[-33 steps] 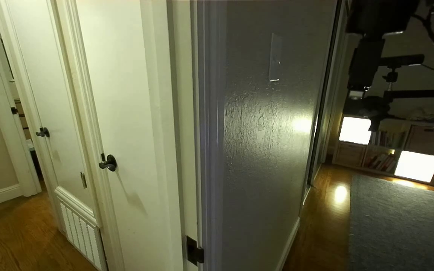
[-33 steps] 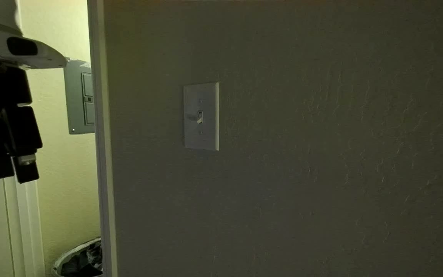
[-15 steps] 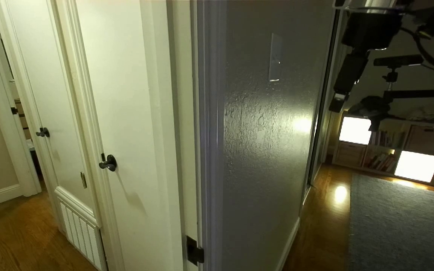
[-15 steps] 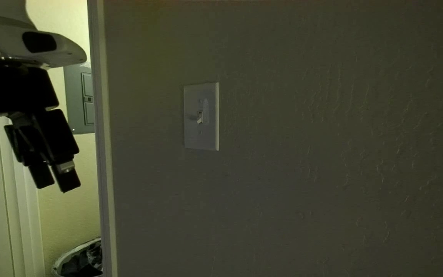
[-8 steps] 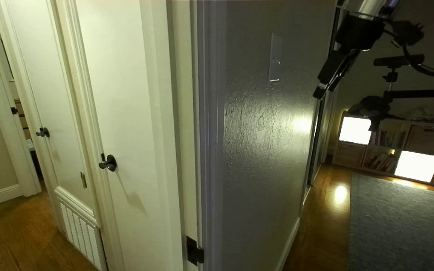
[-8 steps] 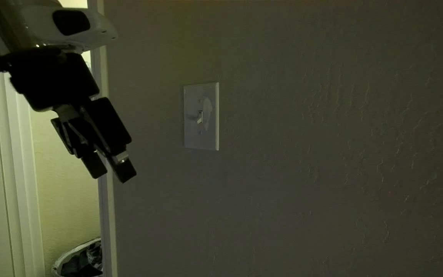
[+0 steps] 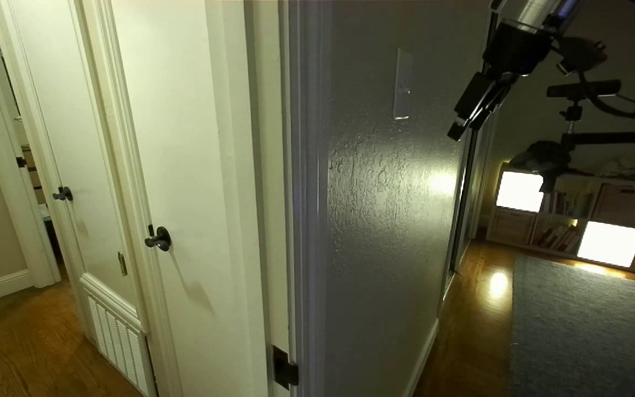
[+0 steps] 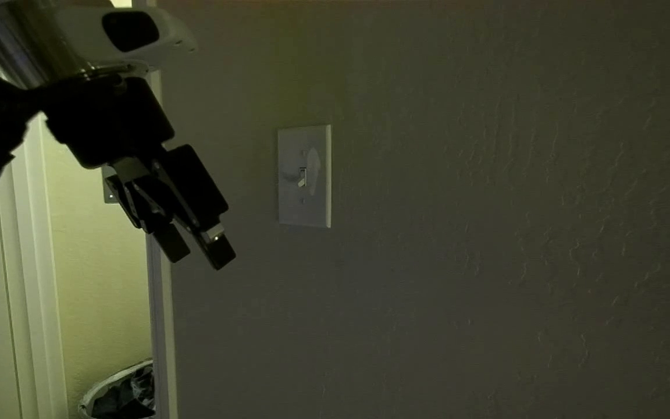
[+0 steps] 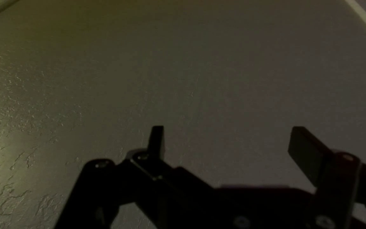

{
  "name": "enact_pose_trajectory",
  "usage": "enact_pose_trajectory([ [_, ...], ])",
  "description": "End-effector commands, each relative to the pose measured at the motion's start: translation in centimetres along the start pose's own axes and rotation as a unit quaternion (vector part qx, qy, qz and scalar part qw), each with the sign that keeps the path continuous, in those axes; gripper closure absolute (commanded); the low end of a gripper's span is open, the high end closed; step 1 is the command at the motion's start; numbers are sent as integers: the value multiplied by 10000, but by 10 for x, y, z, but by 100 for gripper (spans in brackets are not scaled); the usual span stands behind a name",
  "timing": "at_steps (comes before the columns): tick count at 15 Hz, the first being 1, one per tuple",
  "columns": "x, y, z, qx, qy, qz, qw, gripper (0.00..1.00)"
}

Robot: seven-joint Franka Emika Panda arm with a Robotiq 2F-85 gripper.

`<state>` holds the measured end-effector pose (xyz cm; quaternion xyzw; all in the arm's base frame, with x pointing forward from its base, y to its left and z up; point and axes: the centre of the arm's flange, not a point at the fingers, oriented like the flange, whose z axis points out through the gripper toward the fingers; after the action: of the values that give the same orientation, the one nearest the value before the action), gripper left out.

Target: Turn on the light

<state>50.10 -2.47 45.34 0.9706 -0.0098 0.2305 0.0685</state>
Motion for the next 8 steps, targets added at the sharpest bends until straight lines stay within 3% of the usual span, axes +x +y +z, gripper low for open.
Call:
enact_pose_trajectory([
  [1,2,1,6,137,50,13,9999,0],
  [8,40,9,16,150,1057,237,9940,0],
])
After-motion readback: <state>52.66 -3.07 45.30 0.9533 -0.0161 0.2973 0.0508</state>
